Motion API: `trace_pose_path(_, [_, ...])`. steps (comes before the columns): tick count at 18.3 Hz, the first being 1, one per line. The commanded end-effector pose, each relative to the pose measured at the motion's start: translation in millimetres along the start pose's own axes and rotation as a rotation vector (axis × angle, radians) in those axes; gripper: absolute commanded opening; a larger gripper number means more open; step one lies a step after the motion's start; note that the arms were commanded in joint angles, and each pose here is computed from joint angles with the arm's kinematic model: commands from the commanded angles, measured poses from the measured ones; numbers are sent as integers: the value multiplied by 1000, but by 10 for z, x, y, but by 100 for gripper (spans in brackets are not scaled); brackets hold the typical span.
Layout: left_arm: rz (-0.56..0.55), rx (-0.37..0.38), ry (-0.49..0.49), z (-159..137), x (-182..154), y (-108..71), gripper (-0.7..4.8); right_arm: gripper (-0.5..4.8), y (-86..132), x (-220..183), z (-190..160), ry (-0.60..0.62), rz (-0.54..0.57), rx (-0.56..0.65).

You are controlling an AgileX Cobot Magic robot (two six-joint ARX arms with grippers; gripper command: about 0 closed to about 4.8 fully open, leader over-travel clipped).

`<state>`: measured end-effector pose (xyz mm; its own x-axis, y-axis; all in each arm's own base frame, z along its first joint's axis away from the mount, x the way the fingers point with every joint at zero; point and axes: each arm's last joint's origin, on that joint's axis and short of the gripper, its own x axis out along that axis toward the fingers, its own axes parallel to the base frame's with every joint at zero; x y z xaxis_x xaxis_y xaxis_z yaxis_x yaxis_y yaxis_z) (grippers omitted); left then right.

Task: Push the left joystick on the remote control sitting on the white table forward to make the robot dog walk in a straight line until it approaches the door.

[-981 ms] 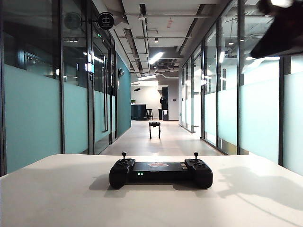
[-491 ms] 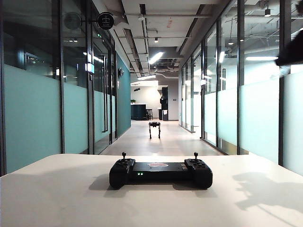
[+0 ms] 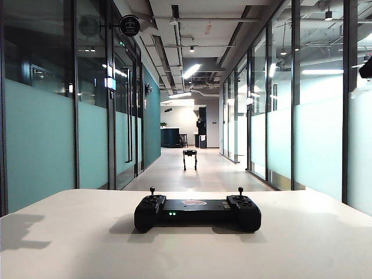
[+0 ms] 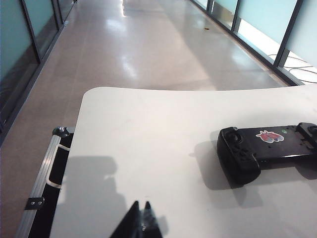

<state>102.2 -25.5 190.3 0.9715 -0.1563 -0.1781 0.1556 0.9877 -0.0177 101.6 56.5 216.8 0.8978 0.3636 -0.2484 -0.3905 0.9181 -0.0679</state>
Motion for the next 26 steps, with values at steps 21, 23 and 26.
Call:
trace_pose_path(21, [-6,-3,-7,14,-1,-2,-4,-2,-333,-89,-541,-251,-276,68])
trace_pose_path(23, [-5,-3,-7,14,-1,-2,-4,-2,-358,-77,-580,-248,-274,68])
trace_pose_path(26, [-6,-3,-7,14,-1,-2,-5,-2,-387,-80,-599,-237,-311,73])
